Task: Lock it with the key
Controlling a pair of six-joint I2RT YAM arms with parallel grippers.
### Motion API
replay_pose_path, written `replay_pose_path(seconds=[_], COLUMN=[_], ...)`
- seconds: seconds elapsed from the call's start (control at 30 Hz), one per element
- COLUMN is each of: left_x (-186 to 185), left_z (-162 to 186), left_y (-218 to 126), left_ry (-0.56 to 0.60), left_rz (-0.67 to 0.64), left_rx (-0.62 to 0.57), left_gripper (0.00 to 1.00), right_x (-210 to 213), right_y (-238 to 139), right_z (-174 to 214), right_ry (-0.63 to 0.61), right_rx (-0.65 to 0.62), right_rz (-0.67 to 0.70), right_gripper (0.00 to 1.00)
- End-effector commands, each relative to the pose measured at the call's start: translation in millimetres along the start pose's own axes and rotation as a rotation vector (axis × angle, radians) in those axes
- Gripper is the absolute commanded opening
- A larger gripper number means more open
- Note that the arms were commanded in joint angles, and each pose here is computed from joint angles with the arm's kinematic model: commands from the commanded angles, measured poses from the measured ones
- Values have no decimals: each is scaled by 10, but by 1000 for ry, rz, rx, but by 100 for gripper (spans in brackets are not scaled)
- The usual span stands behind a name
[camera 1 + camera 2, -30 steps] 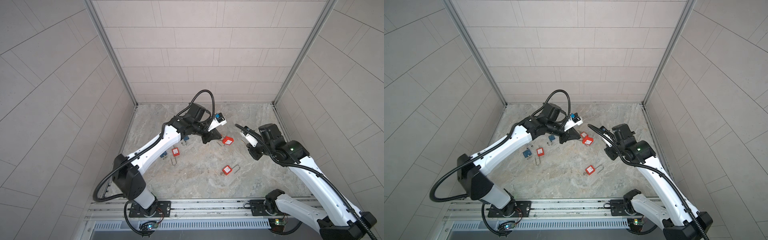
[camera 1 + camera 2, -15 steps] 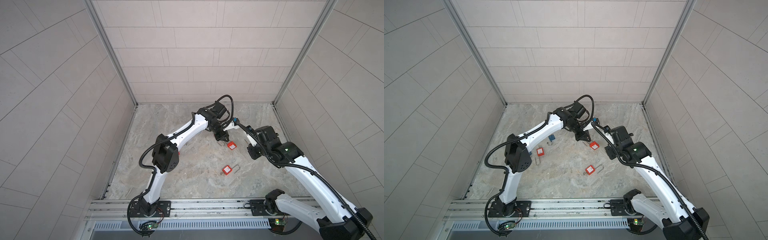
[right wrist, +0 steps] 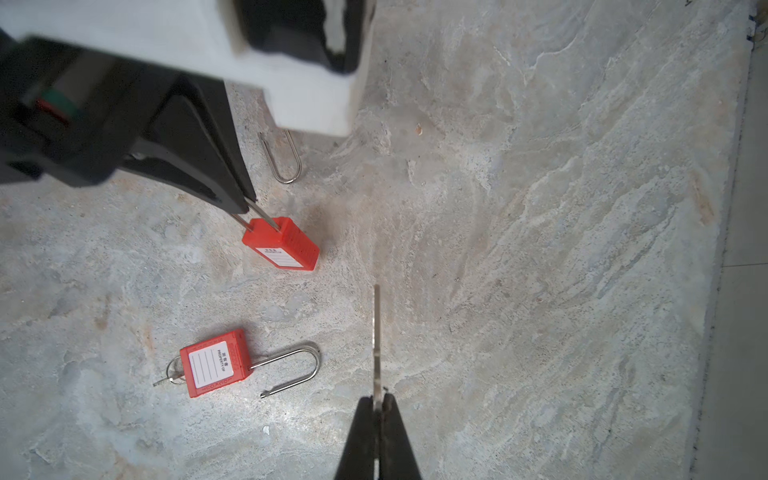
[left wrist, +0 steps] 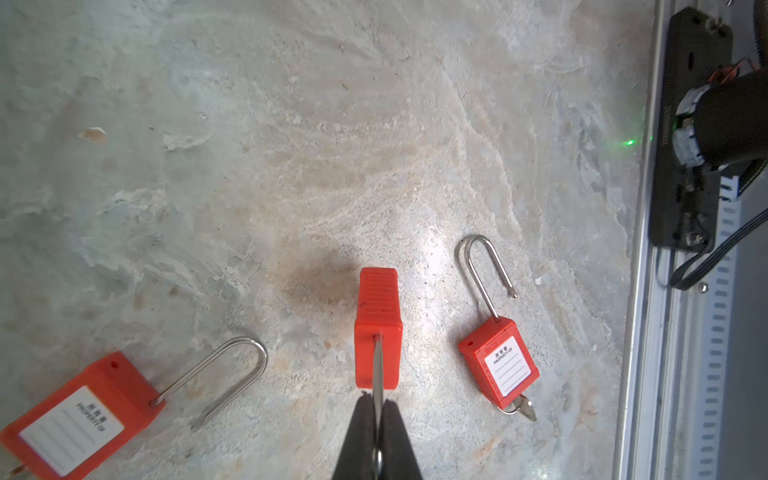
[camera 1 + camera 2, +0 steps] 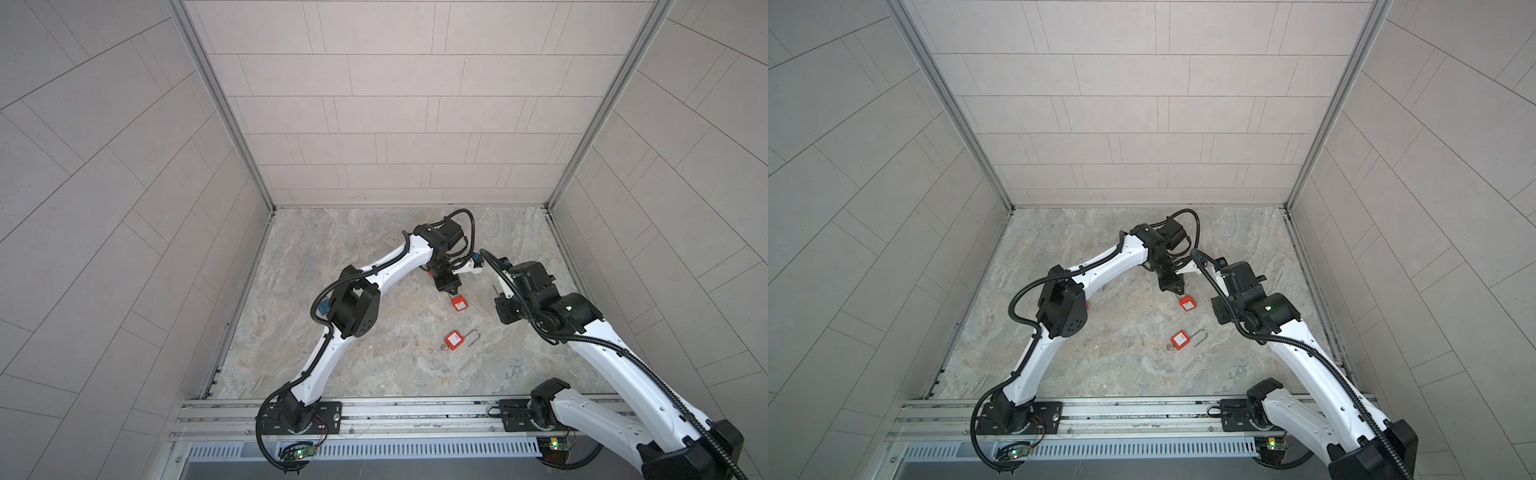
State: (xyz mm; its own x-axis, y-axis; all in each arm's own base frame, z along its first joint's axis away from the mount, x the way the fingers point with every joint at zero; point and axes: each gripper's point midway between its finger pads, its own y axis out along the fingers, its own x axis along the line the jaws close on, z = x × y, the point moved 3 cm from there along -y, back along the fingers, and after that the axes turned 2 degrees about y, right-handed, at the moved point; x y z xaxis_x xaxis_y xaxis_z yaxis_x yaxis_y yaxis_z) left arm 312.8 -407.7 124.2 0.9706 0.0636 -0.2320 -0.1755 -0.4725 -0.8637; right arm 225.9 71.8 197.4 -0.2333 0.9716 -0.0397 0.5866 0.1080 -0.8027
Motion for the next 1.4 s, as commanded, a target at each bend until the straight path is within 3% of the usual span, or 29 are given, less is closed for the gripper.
replay_pose_path(seconds=[0.0, 0.47, 0.87, 1.37], left_x=[-94, -205, 13, 388], left_z=[-48, -40, -62, -498], left_y=[56, 318, 557, 583], left_ry=[59, 64, 75, 10], left_rz=[39, 119, -51, -251], left_rx=[7, 12, 74, -111], left_gripper=[0, 4, 16, 27], right_x=[6, -23, 63, 60], right_y=[-22, 23, 73, -10], right_z=[47, 189, 204, 246], right_ry=[74, 135, 184, 234], right_rx=[-26, -43, -56, -94], right_rz=[-17, -5, -66, -82], right_gripper=[0, 0, 0, 0])
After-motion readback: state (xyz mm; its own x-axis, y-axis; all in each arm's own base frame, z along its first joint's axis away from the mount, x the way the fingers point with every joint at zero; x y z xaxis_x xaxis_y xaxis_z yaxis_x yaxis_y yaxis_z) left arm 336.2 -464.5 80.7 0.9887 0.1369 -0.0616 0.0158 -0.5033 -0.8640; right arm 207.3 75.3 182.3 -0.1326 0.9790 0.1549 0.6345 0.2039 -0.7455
